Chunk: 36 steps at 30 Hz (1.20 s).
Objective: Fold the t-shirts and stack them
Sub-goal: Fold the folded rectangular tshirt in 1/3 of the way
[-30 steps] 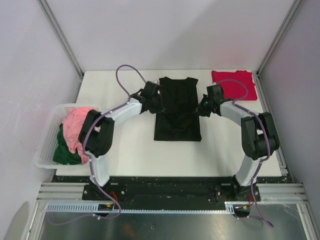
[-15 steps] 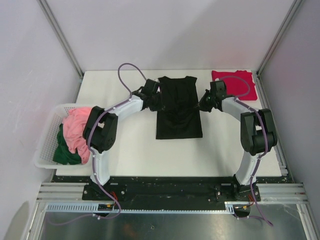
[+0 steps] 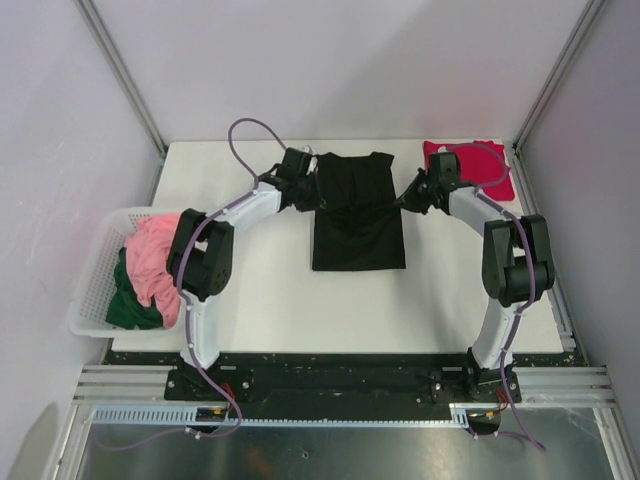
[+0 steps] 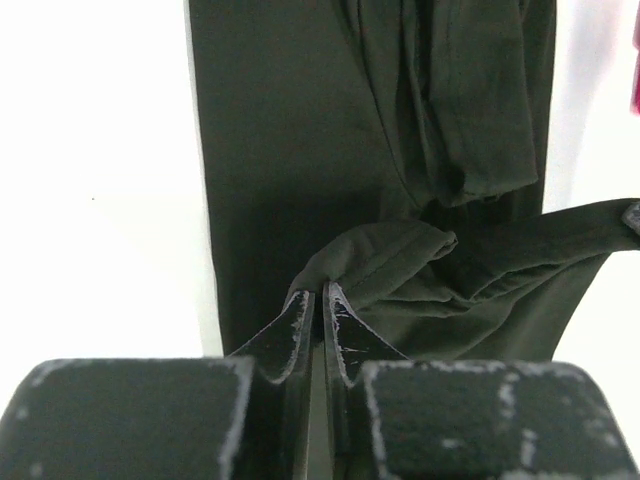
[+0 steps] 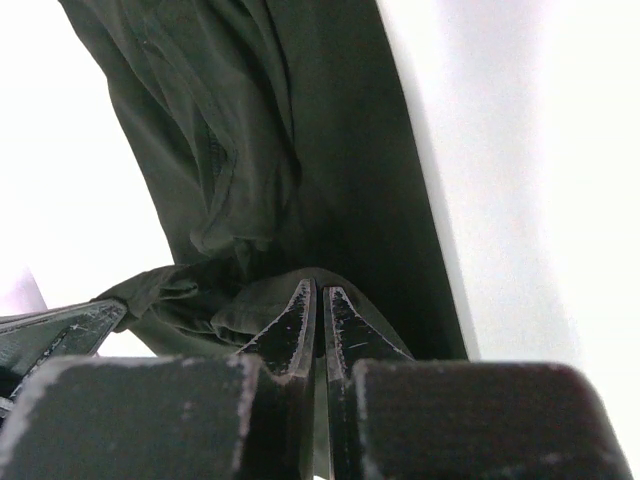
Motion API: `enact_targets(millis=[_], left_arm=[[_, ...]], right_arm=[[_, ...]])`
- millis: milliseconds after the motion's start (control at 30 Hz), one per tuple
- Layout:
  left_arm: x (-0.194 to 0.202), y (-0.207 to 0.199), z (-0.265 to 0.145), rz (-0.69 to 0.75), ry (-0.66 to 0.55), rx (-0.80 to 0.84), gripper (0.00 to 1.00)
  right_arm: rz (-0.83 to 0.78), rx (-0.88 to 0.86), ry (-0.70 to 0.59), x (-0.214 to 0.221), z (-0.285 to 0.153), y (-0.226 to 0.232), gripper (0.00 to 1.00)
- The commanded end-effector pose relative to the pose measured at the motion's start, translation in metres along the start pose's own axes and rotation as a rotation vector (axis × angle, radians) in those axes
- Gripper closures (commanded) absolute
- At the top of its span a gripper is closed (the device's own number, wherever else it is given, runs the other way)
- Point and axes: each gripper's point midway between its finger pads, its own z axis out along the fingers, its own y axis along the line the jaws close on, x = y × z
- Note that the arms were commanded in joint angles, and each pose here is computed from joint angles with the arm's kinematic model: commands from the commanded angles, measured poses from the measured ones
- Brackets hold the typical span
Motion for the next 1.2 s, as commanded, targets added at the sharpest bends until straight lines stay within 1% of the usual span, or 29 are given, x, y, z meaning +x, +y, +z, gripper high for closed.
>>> enact_targets(millis=[0, 100, 133, 167, 233, 267, 333, 400, 500, 533, 600, 700, 867, 1167], left_arm=[[-0.019, -0.004, 0.002, 0.034, -0.028, 0.037, 0.83], [-0.027, -0.003, -0.004, 0.048, -0.041, 0.044, 0.51], [-0.031, -0.004, -0.01, 0.056, -0.053, 0.046, 0.45], [-0.036, -0.006, -0.018, 0.064, -0.071, 0.051, 0.41], [-0.041, -0.01, -0.034, 0.07, -0.096, 0.06, 0.38], [-0.041, -0.012, -0.041, 0.069, -0.101, 0.065, 0.39], [-0.032, -0.014, -0.051, 0.063, -0.092, 0.076, 0.48], [-0.018, -0.019, -0.054, 0.069, -0.067, 0.091, 0.63], [0.008, -0.03, -0.05, 0.075, -0.004, 0.125, 0.84], [0.017, -0.034, -0.048, 0.077, 0.016, 0.13, 0.89], [0.031, -0.04, -0.043, 0.08, 0.045, 0.138, 0.95], [0.045, -0.046, -0.034, 0.075, 0.082, 0.15, 0.99], [0.052, -0.049, -0.019, 0.057, 0.11, 0.158, 1.0], [0.053, -0.051, -0.001, 0.055, 0.136, 0.169, 1.0]], right_arm=[[-0.024, -0.026, -0.017, -0.015, 0.004, 0.011, 0.95], [-0.047, -0.013, -0.013, -0.02, 0.003, 0.013, 0.76], [-0.065, -0.003, -0.015, -0.021, 0.0, 0.014, 0.7], [-0.082, 0.009, -0.022, -0.022, -0.003, 0.016, 0.65], [-0.132, 0.026, -0.04, -0.023, -0.011, 0.024, 0.59], [-0.157, 0.036, -0.046, -0.021, -0.015, 0.027, 0.58], [-0.211, 0.065, -0.048, -0.011, -0.021, 0.033, 0.57], [-0.264, 0.099, -0.04, 0.003, -0.021, 0.036, 0.59], [-0.309, 0.122, -0.011, 0.025, -0.015, 0.037, 0.68], [-0.32, 0.123, 0.001, 0.032, -0.012, 0.038, 0.72], [-0.343, 0.12, 0.023, 0.044, -0.005, 0.04, 0.78], [-0.369, 0.096, 0.046, 0.056, 0.008, 0.046, 0.82], [-0.4, 0.105, 0.082, 0.065, 0.032, 0.048, 0.84], [-0.403, 0.118, 0.071, 0.043, 0.074, 0.06, 0.84]])
